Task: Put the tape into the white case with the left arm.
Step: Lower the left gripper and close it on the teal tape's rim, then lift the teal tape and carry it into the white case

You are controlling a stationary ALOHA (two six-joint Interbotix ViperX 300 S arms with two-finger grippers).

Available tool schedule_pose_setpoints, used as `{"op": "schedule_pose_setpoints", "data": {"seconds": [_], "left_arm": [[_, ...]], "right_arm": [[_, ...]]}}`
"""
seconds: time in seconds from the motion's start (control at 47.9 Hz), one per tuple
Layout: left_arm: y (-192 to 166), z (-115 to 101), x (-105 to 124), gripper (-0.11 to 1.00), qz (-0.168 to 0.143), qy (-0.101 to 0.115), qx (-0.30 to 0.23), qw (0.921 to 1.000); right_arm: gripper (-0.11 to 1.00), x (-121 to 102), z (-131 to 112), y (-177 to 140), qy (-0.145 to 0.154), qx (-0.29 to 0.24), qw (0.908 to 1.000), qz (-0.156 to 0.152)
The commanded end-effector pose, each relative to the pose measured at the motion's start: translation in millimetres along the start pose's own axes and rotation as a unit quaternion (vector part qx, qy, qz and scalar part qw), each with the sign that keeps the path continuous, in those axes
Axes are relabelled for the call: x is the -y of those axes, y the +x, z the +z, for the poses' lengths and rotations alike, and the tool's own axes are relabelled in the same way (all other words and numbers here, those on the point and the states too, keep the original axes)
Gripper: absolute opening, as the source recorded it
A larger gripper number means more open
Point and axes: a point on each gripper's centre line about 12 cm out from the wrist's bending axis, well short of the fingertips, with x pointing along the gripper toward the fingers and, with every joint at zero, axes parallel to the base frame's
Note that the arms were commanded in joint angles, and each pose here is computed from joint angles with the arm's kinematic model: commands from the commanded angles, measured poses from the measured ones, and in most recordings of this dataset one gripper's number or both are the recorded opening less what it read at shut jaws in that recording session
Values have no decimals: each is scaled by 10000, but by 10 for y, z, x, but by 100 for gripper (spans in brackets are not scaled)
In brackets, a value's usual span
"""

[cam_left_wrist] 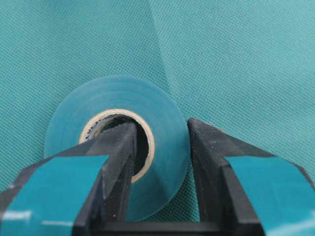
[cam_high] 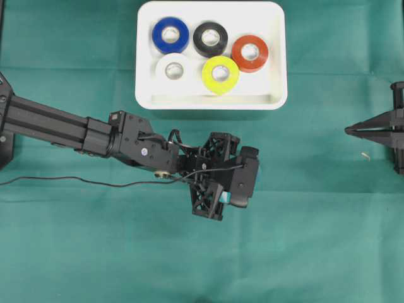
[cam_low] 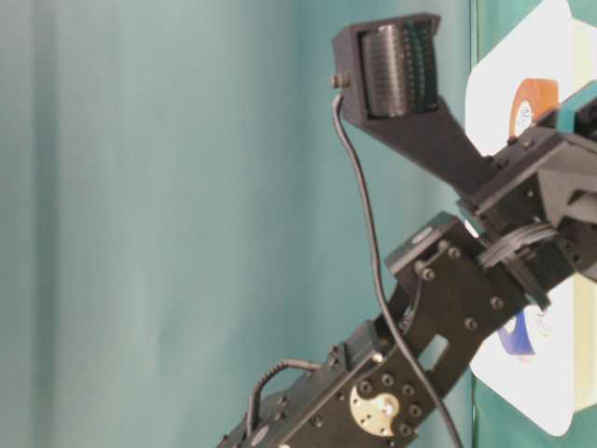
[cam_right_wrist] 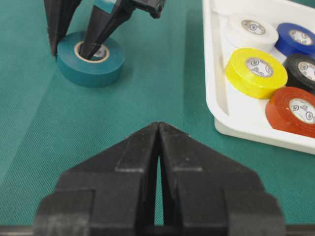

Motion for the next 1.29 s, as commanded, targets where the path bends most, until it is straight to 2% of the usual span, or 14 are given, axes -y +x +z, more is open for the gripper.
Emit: {"op": "schedule_pose_setpoints", "data": {"seconds": [0.0, 0.292, 0.605, 0.981, 1.148, 1.273], "left_arm": [[-87, 126, -28, 29, 29, -3, 174, 9998], [-192, 191, -35, 29, 39, 13, 266, 9996], [-705, 490, -78, 26, 99, 134, 660, 9977], [-989, 652, -372, 26, 360, 332, 750, 9960], [-983, 644, -602, 26, 562, 410, 731, 9949], [-979, 614, -847, 26, 761, 340, 696, 9941]], "right_arm": [[-9, 5, 37, 7, 1, 45, 10000, -7], [-9, 5, 44, 8, 1, 53, 10000, -8], [-9, 5, 37, 7, -6, 45, 10000, -6], [-9, 5, 37, 7, -6, 45, 10000, -6], [-9, 5, 37, 7, -6, 45, 10000, -6], [-9, 5, 37, 7, -6, 45, 10000, -6]]}}
